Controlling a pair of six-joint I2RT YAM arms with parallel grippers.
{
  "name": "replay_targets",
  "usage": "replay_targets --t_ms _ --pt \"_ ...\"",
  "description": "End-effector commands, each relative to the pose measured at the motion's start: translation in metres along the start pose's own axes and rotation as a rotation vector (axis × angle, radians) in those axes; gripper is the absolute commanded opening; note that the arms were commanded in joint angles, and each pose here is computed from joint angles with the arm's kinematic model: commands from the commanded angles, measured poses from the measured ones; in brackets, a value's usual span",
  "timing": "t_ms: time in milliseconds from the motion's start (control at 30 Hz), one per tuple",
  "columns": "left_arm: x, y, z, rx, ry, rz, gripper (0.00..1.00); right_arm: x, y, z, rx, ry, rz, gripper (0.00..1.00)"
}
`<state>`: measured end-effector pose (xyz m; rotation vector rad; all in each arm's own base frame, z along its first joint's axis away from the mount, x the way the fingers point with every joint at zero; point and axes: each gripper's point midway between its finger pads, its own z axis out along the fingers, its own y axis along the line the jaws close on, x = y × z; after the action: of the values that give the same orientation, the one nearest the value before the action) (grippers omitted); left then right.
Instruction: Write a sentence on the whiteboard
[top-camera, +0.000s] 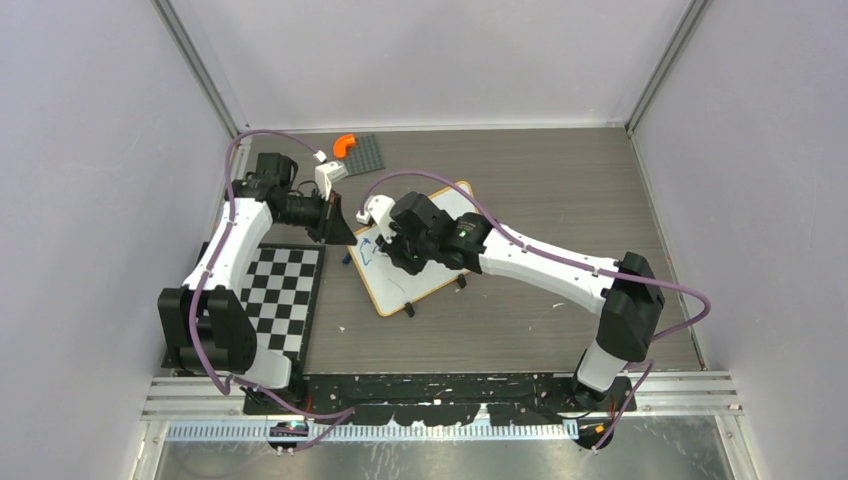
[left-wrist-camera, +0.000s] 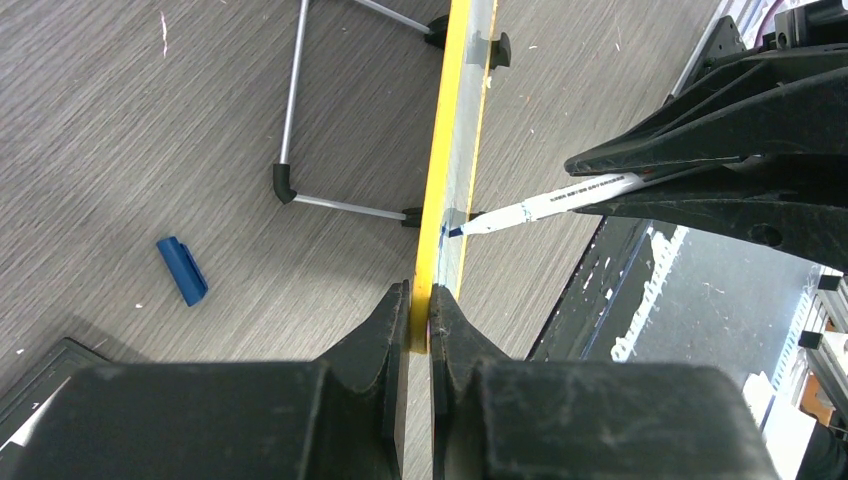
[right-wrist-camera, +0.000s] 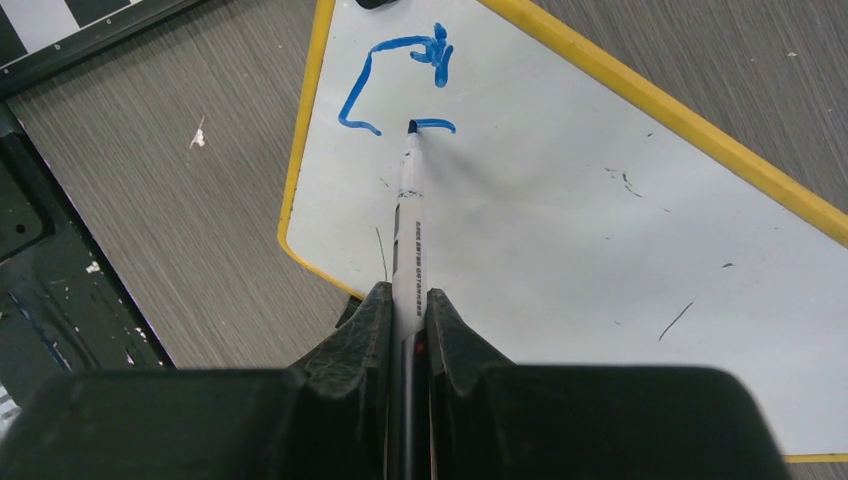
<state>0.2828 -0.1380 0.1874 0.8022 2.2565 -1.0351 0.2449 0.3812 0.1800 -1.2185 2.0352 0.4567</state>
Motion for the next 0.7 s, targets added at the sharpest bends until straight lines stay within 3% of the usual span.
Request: replay_targets --t_ms 0,667 --pt "0.000 -0.002 0.001 0.005 0.007 0.010 0.00 -0.001 -0.002 -0.002 0.009 -0.013 -0.021 0.00" --pt "0.001 -0.002 0.001 0.007 0.008 0.007 0.00 -0.017 -0.027 -0.013 0.097 -0.037 -0.022 0.00"
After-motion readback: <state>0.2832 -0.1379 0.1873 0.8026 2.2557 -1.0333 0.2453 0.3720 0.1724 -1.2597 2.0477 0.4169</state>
